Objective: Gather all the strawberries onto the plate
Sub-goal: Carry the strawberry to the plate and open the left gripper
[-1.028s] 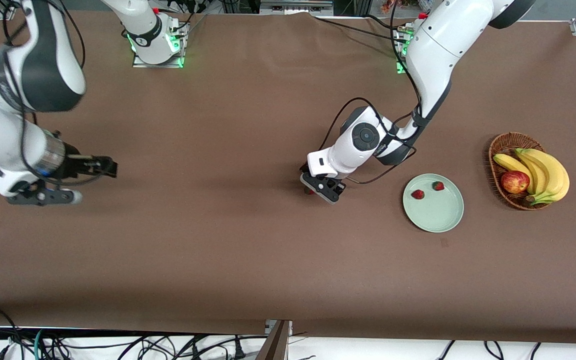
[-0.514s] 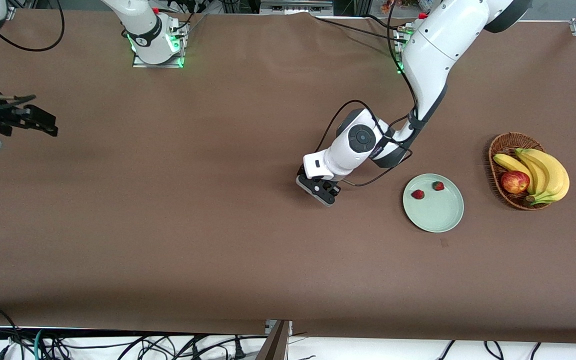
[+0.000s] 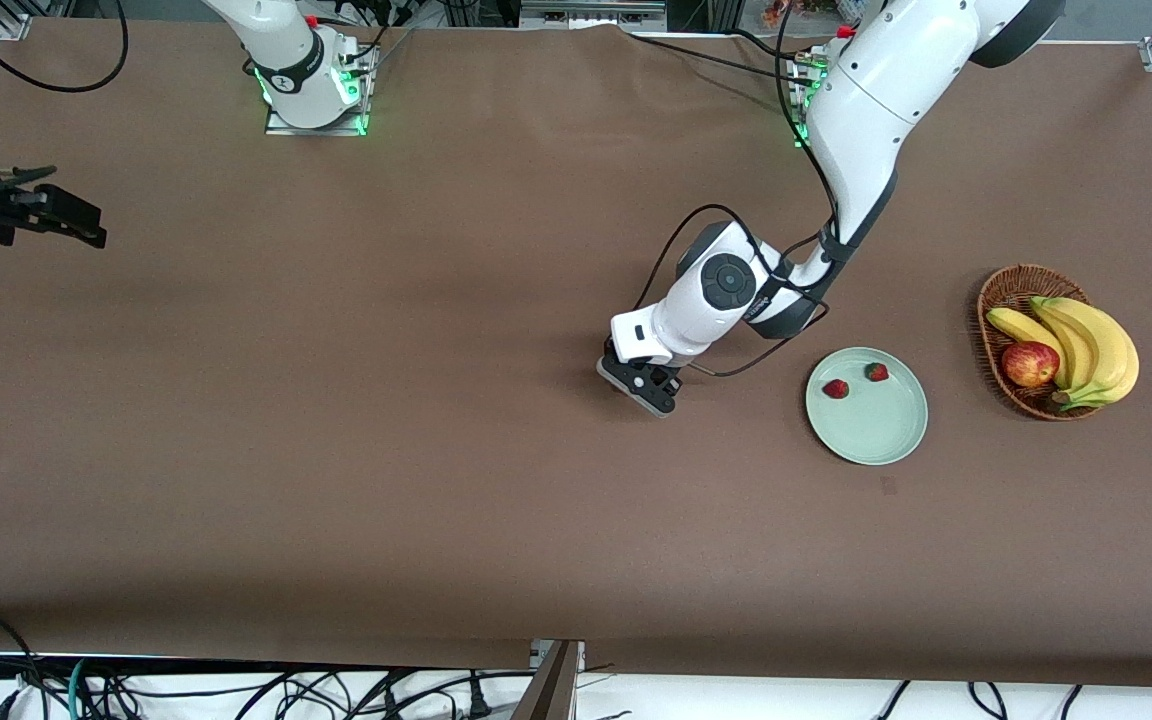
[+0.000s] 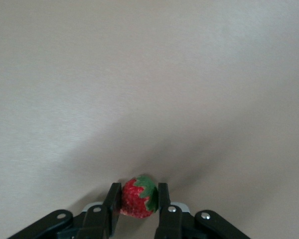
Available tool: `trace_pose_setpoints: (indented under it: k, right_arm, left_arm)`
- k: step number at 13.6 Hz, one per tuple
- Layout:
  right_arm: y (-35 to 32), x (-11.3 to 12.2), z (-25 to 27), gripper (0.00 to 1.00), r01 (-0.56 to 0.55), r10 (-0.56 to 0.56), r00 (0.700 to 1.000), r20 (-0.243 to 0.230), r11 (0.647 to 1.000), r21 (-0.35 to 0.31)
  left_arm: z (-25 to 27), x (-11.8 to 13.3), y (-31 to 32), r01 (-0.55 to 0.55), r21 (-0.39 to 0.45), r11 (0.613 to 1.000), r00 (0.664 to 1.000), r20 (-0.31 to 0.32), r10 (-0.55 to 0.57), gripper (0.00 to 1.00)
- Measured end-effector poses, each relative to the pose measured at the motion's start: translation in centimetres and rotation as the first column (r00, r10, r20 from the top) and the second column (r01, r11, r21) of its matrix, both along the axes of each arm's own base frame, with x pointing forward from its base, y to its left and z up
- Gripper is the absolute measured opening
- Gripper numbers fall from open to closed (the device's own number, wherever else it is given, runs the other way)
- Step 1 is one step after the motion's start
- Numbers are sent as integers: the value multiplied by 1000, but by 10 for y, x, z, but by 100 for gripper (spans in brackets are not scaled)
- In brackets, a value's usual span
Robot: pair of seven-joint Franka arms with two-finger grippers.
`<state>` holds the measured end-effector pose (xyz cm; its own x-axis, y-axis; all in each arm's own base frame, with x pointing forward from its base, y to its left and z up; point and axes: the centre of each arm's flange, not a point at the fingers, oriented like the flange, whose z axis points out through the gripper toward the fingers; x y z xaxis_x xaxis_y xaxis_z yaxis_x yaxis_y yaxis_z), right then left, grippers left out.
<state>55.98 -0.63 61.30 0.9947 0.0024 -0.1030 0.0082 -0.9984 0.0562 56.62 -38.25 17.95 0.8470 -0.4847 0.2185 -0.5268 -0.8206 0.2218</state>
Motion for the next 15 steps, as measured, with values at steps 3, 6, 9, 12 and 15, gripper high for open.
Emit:
trace_pose_setpoints:
  k: [3, 6, 9, 12, 15]
  right_arm:
    - [0, -8, 13, 100, -1, 1, 1000, 15, 1000, 1]
    - [1, -10, 8, 100, 1, -1, 1000, -8, 1000, 12]
    - [-3, -9, 1, 100, 11, -10, 1000, -27, 1000, 22]
    - [-8, -8, -2, 100, 20, -19, 999, -33, 1000, 23]
    - [-8, -7, -4, 100, 20, -19, 999, -36, 1000, 23]
  left_arm:
    - [10, 14, 18, -13, 37, 999, 999, -47, 15, 34]
    - [50, 30, 46, -10, 106, 994, 992, -120, 23, 34]
    - [84, 45, 91, 110, 163, 980, 979, -190, -78, 34]
    - [91, 71, 167, 277, 148, 949, 947, -206, -245, 34]
    - [85, 89, 242, 413, 116, 903, 903, -185, -389, 34]
